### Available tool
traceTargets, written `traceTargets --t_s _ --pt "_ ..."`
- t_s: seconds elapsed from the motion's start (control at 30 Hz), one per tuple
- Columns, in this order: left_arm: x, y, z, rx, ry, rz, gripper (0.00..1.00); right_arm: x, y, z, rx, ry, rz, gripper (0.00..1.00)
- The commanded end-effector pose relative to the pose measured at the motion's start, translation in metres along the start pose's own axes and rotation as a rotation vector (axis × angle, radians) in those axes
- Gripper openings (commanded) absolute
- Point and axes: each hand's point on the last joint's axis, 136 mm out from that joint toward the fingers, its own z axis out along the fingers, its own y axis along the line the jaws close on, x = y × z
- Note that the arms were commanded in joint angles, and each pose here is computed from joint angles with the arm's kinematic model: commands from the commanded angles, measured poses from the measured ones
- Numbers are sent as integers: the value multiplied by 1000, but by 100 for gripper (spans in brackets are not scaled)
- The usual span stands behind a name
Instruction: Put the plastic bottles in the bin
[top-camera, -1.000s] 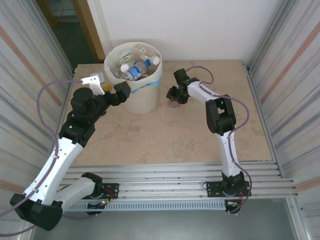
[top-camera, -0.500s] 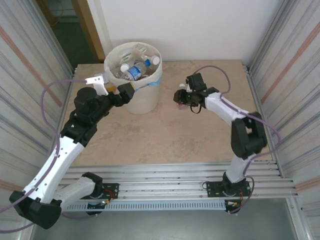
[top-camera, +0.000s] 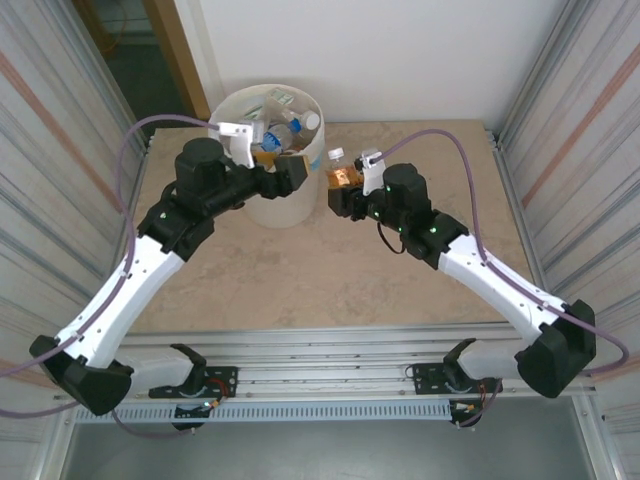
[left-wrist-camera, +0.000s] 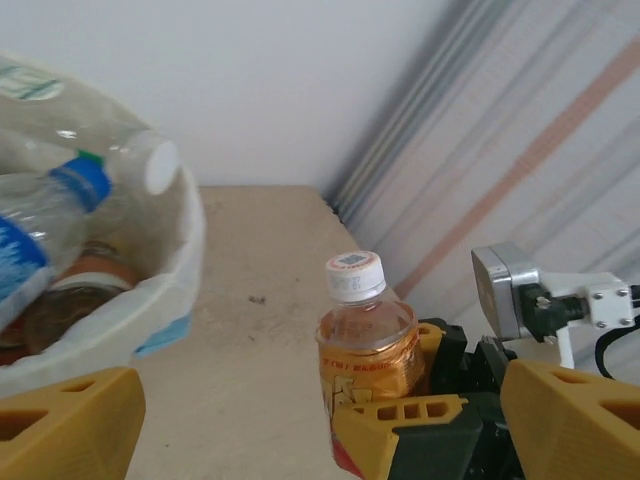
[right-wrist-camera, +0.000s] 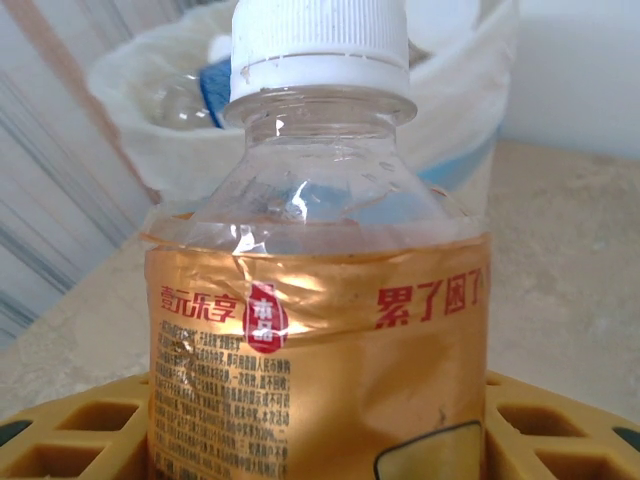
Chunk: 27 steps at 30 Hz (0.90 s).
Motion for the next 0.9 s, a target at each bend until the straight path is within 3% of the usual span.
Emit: traceTargets --t_s 0.0,0.13,0.2,0.43,0.63,0.87 --pt "8 -19 5 78 75 56 88 -22 13 -15 -17 -94 -91 47" --pt "9 -20 17 92 87 43 86 -27 31 -22 -60 -118 -142 47" --pt "8 -19 23 89 84 34 79 -28 38 -23 -67 -123 -165 47" --pt "11 -23 39 137 103 0 70 -31 50 -22 -75 -130 -209 48" --pt "19 -22 46 152 120 -27 51 -34 56 -17 -83 -135 -219 48" --pt "18 -19 43 132 105 -19 19 -38 56 -11 -77 -135 -219 52"
